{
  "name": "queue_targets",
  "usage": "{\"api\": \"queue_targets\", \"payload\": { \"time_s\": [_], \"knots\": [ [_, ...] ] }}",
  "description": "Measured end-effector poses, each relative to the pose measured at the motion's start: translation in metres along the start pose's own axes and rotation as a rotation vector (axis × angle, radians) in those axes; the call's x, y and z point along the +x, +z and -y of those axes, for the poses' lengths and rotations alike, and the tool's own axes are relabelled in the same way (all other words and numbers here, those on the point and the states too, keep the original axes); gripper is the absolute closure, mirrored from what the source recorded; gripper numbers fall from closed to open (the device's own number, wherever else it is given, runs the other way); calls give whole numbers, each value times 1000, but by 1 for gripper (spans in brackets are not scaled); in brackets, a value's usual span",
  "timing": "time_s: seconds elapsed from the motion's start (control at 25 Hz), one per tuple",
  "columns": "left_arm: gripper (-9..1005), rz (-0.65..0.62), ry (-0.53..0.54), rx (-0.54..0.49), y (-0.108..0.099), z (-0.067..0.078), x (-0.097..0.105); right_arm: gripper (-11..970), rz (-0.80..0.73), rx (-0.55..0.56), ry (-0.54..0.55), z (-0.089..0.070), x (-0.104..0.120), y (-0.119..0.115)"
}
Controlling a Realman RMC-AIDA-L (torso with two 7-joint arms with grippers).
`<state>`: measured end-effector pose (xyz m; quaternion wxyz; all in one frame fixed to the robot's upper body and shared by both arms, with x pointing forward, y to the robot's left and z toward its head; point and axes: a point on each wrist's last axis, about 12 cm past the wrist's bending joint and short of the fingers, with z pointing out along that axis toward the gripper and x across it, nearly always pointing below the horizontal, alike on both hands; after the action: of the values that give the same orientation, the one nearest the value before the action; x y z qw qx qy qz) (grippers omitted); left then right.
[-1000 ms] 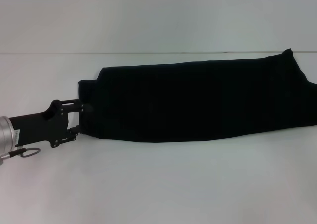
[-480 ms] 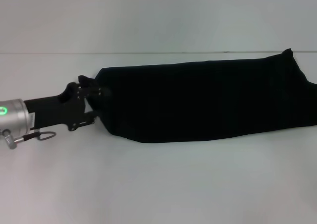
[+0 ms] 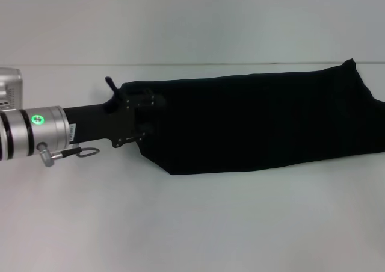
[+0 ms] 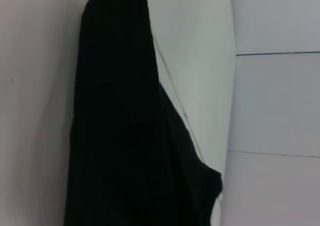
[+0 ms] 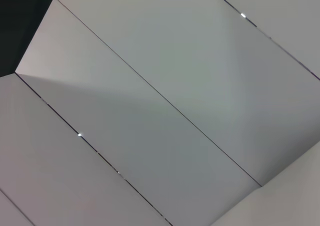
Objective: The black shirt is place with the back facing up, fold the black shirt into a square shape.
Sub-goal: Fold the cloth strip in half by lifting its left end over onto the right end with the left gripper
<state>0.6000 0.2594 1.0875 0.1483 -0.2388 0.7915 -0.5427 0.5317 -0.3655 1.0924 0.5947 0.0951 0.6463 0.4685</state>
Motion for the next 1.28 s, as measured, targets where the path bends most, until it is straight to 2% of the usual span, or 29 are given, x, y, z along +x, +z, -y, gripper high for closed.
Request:
{"api": "queue_targets", "payload": {
  "time_s": [0.2, 0.32, 0.56, 0.6, 0.76, 0.96, 1.08, 1.28],
  "knots": [
    [395, 36, -14, -41, 4, -7, -2, 275, 0, 1, 0, 0, 0, 0],
    [395, 72, -41, -19, -5, -11, -5, 275, 0, 2, 0, 0, 0, 0],
    [396, 145, -126, 19, -48, -39, -6, 275, 5, 5, 0, 1, 0, -1],
    [396, 168, -147, 22, -62, -48, -4, 276, 5, 5, 0, 1, 0, -1],
    [396, 175, -162, 19, -78, -59, 3, 276, 1, -2, -3, 0, -1, 3],
    [396, 121, -140, -52, -75, -65, 9, 276, -1, -4, -4, -1, -1, 5],
    [396, 100, -122, -101, -63, -64, 10, 276, -2, 2, -3, 0, 0, 5],
    [395, 121, -125, -117, -57, -64, 8, 276, 1, 15, 0, 2, 0, 0]
  ]
}}
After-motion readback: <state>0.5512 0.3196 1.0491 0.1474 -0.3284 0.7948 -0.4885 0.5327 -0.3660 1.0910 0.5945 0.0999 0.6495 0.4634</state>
